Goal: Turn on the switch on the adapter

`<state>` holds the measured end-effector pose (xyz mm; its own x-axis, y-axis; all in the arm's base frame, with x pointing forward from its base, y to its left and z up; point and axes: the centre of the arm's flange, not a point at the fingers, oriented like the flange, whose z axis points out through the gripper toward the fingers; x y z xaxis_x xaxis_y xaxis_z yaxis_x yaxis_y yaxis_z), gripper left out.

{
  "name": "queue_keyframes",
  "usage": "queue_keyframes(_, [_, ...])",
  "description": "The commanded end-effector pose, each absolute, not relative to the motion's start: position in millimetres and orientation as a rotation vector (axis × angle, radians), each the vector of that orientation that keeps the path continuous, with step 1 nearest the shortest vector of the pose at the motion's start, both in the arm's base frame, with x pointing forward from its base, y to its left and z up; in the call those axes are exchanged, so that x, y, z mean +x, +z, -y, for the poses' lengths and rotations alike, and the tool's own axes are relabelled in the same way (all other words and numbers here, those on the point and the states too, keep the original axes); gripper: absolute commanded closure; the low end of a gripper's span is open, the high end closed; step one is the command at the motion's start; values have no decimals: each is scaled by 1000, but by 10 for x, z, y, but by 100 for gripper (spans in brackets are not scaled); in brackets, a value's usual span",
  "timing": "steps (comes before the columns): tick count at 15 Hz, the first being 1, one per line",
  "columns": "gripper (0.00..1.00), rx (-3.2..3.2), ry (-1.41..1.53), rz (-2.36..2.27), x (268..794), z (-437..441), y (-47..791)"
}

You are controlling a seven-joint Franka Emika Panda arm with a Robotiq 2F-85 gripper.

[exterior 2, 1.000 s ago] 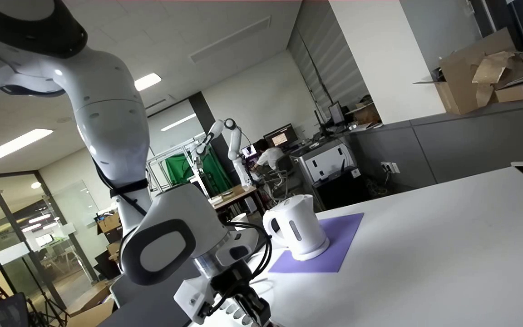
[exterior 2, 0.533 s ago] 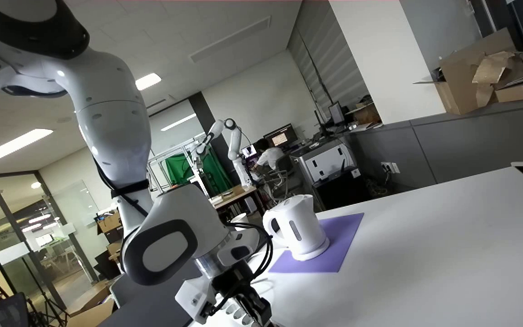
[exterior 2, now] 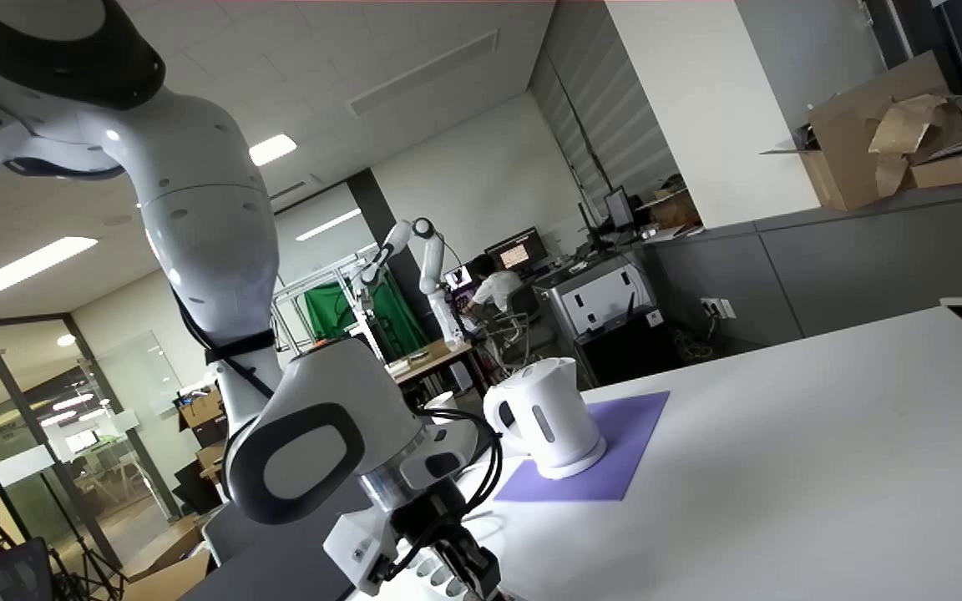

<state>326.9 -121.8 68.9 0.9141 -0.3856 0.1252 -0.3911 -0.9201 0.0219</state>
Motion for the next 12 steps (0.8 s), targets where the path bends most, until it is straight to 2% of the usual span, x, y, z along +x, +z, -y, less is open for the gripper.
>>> queue_keyframes(1, [100,3039,86,677,3460,1323,390])
queue_keyframes(12, [100,3127,-362,767,3916,1647,291])
